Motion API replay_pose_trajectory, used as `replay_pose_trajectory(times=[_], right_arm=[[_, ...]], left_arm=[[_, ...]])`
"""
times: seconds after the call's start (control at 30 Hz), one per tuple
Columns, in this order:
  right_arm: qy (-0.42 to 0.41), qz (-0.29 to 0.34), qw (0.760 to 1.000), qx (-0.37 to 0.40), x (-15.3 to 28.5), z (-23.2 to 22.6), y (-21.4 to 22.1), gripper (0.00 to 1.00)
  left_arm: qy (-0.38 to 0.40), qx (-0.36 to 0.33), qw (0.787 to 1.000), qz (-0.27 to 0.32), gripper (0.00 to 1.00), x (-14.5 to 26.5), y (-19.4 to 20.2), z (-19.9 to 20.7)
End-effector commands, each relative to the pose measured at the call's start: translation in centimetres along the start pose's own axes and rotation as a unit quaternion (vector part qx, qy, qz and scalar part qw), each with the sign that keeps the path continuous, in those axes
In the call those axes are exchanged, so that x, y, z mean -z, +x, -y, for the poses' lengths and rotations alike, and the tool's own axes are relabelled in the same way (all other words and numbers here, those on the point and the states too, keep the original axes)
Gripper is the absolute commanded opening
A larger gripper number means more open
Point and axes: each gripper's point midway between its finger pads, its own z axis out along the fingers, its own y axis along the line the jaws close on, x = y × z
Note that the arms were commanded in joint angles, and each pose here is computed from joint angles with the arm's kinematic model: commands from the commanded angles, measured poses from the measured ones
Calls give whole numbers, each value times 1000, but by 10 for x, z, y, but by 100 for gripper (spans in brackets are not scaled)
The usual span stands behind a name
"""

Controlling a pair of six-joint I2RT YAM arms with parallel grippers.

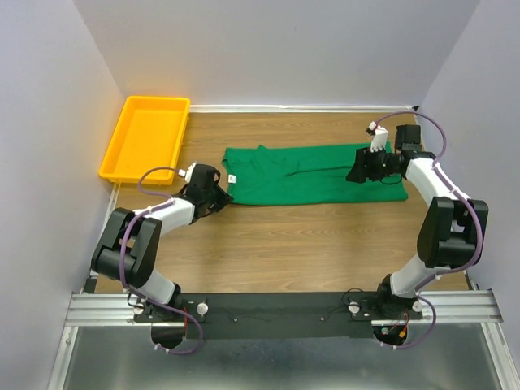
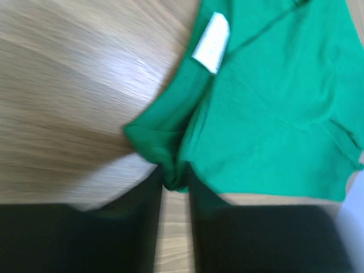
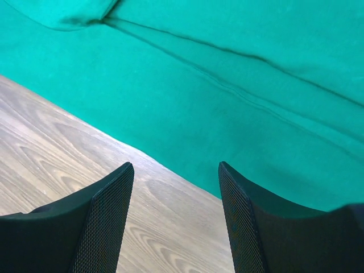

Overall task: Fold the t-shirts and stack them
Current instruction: Fold the tshirt

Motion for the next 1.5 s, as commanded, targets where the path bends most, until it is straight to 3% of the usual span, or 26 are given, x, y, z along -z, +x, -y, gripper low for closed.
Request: replay_pose_trajectory(times=[0.0,0.07,0.33,0.37,0.43,0.5,0.57,0.6,0.63,0.73,0.8,0.9,0.93,1.1,1.23,1.4,1.47], right_arm=[[-18,11,1000,8,9,-12,-2,68],[-21,9,1000,15,8,-13,0,68],[-88,-56,983,152,-1,-49,25,68],[-107,-68,974,187,-8,-69,29,68],[-118,-86,958,246,-16,-85,39,68],[-145,-95,932,318,-25,-116,45,68],[-159,-87,901,394,-34,-132,44,70],[-142,-78,900,405,-41,-127,35,71],[-106,-48,918,378,-51,-122,11,72],[-59,-39,950,304,-85,-86,-44,72],[-55,-10,980,189,-103,-55,-89,72],[-66,25,996,45,-97,-13,-126,72],[-85,16,996,-10,-101,3,-116,72],[-30,15,999,-10,-95,55,-108,73],[-17,11,999,-28,-92,86,-100,72],[13,-3,999,-44,-81,111,-77,71],[47,-5,996,-71,-73,127,-72,64]], left_arm=[[-59,-6,998,37,14,-2,-22,-33],[-62,-14,997,40,9,-1,-29,-38],[-95,-52,993,37,10,11,-52,-68],[-93,-54,994,37,28,15,-55,-70],[-98,-70,992,26,46,22,-52,-77],[-81,-82,992,42,58,38,-60,-66],[-66,-93,992,55,63,57,-63,-57],[-36,-96,991,90,70,79,-74,-40],[-35,-101,988,108,72,92,-80,-38],[23,-116,975,189,78,145,-99,-10],[68,-126,961,235,83,174,-106,5],[113,-127,956,240,86,187,-96,12],[138,-131,956,222,85,186,-87,18],[190,-107,962,163,84,164,-58,18],[212,-111,959,151,83,155,-54,24],[185,-90,975,87,76,119,-42,16],[172,-78,979,76,74,111,-38,10]])
